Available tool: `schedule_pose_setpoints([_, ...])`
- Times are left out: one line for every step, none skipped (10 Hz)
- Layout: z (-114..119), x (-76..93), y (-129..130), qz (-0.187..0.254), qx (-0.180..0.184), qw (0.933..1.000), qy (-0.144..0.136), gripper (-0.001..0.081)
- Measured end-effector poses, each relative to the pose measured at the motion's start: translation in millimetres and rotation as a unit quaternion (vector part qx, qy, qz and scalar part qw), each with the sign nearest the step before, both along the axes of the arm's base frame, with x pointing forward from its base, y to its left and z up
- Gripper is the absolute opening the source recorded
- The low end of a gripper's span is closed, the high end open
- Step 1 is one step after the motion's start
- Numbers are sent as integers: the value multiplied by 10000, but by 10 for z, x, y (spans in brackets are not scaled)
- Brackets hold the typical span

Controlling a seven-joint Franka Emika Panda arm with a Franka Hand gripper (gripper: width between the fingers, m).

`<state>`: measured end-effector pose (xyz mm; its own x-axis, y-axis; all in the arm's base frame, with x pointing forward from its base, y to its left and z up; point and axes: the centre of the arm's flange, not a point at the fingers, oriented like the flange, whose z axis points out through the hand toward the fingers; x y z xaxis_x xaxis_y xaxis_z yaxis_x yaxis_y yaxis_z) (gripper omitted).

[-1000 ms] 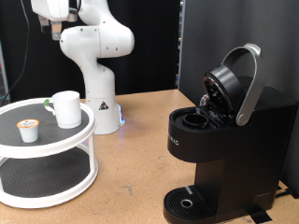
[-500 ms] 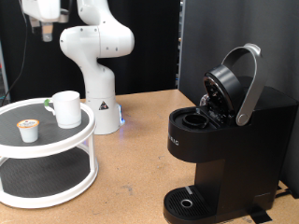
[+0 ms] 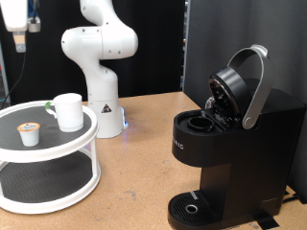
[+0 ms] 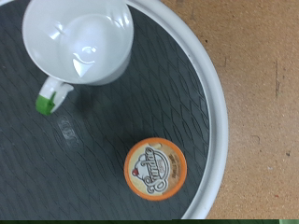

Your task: Make a cup of coffee with the keurig machine

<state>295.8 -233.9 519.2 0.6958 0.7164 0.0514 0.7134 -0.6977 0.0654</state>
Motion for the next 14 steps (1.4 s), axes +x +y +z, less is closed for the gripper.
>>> schedule_pose_setpoints([-33,61,-46,-45,-17,10000,29,805])
schedule_pose_setpoints([-83,125,-60,-40,-45,10000,78,805])
schedule_pose_setpoints([-134,192,-56,-8,-70,9999,124,805])
schedule_pose_setpoints([-184,250,-42,41,-84,9998,187,805])
schedule_pose_setpoints([-222,312,-22,89,-102,9997,215,805])
schedule_pose_setpoints([-251,363,8,145,-101,9996,225,805])
schedule_pose_setpoints([-267,399,40,195,-65,9995,224,805])
schedule_pose_setpoints([-268,424,70,227,-37,9995,201,805])
schedule_pose_setpoints([-267,437,97,335,-1,9992,207,805])
schedule_pose_setpoints([-255,440,102,435,22,9988,206,805])
schedule_pose_setpoints([-260,437,100,378,21,9991,211,805])
schedule_pose_setpoints([-279,446,105,387,-1,9992,138,805])
schedule_pose_setpoints([-351,457,124,441,-65,9990,68,805])
schedule_pose_setpoints([-467,467,160,486,-107,9988,9,805])
